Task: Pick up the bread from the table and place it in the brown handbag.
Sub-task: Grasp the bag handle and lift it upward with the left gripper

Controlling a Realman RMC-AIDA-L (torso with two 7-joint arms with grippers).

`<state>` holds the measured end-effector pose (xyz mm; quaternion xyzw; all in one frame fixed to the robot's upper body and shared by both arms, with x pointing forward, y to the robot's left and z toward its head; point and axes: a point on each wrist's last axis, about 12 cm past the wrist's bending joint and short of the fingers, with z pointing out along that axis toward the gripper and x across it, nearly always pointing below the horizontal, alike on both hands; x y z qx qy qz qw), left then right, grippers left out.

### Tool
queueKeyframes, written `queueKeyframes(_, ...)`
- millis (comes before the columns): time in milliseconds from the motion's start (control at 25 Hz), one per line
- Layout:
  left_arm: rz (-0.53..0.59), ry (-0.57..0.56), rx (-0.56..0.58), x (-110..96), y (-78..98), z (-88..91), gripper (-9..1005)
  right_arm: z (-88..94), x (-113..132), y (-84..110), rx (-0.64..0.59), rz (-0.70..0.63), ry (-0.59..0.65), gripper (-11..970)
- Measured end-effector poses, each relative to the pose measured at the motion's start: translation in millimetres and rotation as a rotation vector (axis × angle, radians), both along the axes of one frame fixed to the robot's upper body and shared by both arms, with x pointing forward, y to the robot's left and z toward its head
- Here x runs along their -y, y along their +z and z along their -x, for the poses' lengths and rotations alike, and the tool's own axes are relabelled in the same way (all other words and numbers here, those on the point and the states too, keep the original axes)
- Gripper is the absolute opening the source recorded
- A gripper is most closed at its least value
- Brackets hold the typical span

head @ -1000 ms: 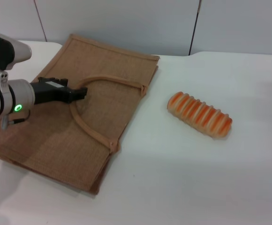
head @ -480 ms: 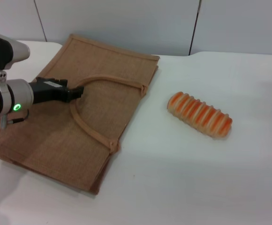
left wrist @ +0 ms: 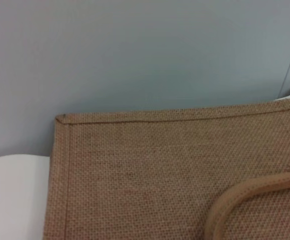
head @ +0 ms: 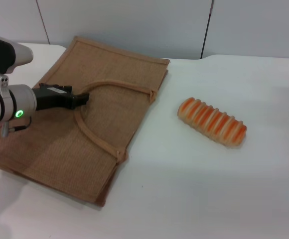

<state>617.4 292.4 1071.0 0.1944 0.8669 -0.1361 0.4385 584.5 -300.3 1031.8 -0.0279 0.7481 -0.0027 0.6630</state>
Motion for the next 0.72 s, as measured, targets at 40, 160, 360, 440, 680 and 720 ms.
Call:
queueKeyframes(40, 0.000, 0.000, 0.000, 0.0, 0.2, -0.2, 580, 0.0, -0.1, 0.0, 0.000, 0.000, 0.000, 829)
queueKeyframes(160, -0.002, 0.001, -0.001, -0.8, 0.1, -0.2, 580, 0.6, -0.2, -0.1, 0.002, -0.001, 0.000, 829)
queueKeyframes(360, -0.015, -0.004, -0.023, -0.8, -3.9, -0.3, 579, 6.4, 0.4, 3.1, 0.060, -0.019, -0.003, 829)
queueKeyframes(440, -0.020, -0.007, -0.036, 0.3, -5.7, -1.4, 579, 9.0, 1.8, 4.1, 0.080, -0.039, -0.007, 829)
queueKeyframes(680, -0.029, -0.007, -0.049, 2.2, -6.7, -4.1, 578, 10.3, 5.2, 4.5, 0.086, -0.066, -0.014, 828)
queueKeyframes(720, -0.030, -0.005, -0.050, 2.0, -7.1, -4.1, 578, 10.3, 5.4, 4.4, 0.086, -0.066, -0.014, 828)
